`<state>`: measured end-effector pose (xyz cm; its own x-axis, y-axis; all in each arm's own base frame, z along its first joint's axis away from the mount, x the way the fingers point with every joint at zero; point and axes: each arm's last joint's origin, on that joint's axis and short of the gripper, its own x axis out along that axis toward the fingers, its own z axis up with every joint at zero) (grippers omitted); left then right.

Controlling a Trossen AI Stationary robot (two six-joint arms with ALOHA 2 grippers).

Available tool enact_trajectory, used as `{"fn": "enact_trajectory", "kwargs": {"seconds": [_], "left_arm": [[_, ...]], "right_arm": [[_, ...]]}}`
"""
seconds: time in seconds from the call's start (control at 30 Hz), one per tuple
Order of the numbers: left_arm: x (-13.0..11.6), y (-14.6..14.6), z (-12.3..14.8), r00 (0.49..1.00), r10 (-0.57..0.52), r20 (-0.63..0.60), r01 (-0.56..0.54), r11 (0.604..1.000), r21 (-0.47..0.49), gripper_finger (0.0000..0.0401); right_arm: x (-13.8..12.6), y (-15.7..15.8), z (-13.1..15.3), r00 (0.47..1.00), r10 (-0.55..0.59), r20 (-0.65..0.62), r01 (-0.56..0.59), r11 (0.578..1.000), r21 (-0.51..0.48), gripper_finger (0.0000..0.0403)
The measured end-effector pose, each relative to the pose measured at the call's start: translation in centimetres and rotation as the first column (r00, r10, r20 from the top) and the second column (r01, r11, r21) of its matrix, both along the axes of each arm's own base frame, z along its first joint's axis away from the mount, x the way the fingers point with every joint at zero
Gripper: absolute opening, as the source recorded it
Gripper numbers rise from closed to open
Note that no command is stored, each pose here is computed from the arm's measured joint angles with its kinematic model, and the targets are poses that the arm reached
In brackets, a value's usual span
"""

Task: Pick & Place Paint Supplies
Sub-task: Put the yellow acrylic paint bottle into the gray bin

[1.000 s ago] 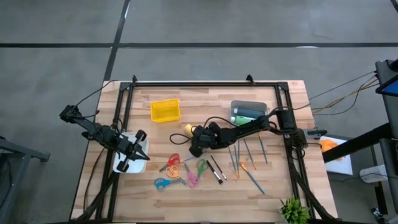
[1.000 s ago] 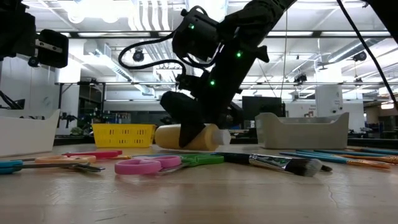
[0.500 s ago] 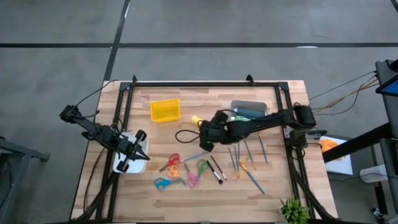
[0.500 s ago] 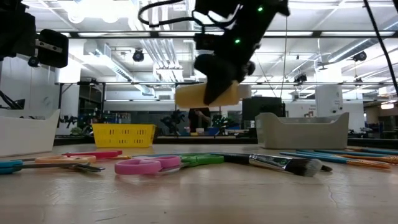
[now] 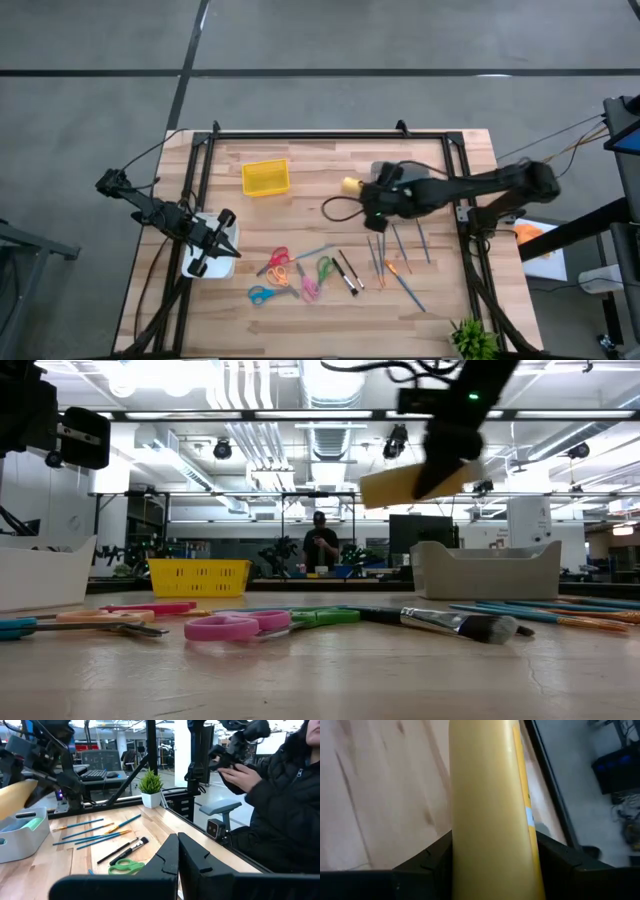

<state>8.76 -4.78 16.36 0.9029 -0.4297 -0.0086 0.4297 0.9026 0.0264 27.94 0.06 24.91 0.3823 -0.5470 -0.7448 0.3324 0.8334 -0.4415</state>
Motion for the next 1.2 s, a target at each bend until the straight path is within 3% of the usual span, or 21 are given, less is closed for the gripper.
{"fn": "enact_trajectory", "kwargs": {"seconds": [0.27, 0.53, 0.83, 1.2], "left_arm": [[0.0, 0.0, 0.0, 1.000, 0.000, 0.000, 0.000, 1.000, 0.000, 0.0000], [0.0, 0.0, 0.0, 1.000, 0.000, 0.000, 0.000, 1.000, 0.000, 0.0000], [0.0, 0.0, 0.0, 1.000, 0.000, 0.000, 0.000, 1.000, -0.001, 0.0000], [0.0, 0.0, 0.0, 1.000, 0.000, -0.001, 0.000, 1.000, -0.004, 0.0000]], "right_arm": [[-5.8, -1.3, -0.3, 0.995, 0.064, -0.072, -0.068, 0.996, -0.050, 0.0198], [-9.2, -3.1, -2.2, 0.989, 0.056, -0.135, -0.067, 0.994, -0.084, 0.0198], [-9.7, -5.2, -4.7, 0.991, 0.024, -0.129, -0.038, 0.993, -0.108, 0.0198], [-8.5, -6.5, -5.9, 0.996, 0.032, -0.079, -0.031, 0.999, 0.007, 0.0198]]}}
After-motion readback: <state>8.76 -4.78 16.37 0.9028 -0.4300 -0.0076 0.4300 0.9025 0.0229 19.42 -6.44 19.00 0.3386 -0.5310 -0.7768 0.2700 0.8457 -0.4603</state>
